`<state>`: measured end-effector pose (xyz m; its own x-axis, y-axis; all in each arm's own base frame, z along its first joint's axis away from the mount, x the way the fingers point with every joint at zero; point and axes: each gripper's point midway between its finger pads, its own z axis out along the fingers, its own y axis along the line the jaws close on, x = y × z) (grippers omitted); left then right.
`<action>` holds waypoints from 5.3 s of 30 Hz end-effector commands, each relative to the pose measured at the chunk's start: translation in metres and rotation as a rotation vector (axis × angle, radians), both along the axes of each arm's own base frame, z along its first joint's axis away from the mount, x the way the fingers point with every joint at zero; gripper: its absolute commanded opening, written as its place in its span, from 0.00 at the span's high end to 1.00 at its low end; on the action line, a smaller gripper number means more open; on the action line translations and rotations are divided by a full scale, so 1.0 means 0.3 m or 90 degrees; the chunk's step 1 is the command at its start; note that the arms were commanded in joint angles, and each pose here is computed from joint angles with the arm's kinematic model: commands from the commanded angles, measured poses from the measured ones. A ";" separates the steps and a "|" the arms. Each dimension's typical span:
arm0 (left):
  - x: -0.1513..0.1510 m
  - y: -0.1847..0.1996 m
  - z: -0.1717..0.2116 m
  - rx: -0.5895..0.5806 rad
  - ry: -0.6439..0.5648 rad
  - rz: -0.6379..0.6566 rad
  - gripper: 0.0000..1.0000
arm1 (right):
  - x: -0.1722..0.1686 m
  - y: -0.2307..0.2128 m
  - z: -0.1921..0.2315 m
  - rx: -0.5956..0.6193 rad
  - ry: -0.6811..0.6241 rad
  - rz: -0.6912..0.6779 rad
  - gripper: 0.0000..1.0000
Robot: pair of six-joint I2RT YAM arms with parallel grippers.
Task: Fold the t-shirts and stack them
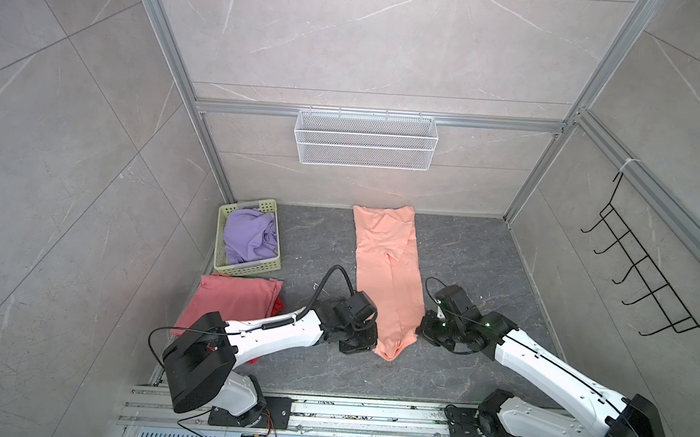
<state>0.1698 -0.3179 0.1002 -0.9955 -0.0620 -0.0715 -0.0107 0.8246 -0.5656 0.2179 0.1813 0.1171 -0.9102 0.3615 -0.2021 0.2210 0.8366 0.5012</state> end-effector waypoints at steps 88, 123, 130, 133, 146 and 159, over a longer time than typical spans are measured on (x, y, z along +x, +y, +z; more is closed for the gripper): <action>0.402 0.109 -0.042 -0.130 0.025 0.139 1.00 | 0.232 -0.080 -0.178 0.031 0.040 -0.092 0.98; 0.585 0.123 0.414 -0.191 -0.115 0.134 1.00 | 0.421 0.210 0.408 0.036 -0.213 -0.053 0.98; 0.822 0.103 0.356 -0.213 -0.091 0.123 1.00 | 0.642 0.147 0.339 0.028 -0.208 -0.124 0.98; 0.943 0.094 0.327 -0.204 -0.093 0.120 1.00 | 0.724 0.101 0.275 0.020 -0.189 -0.161 0.96; 1.376 0.104 0.143 -0.288 -0.094 0.196 0.41 | 1.049 -0.038 0.061 -0.008 -0.148 -0.242 0.61; 1.312 0.238 0.222 -0.203 -0.136 0.193 0.19 | 0.975 0.004 0.057 0.005 -0.116 -0.203 0.46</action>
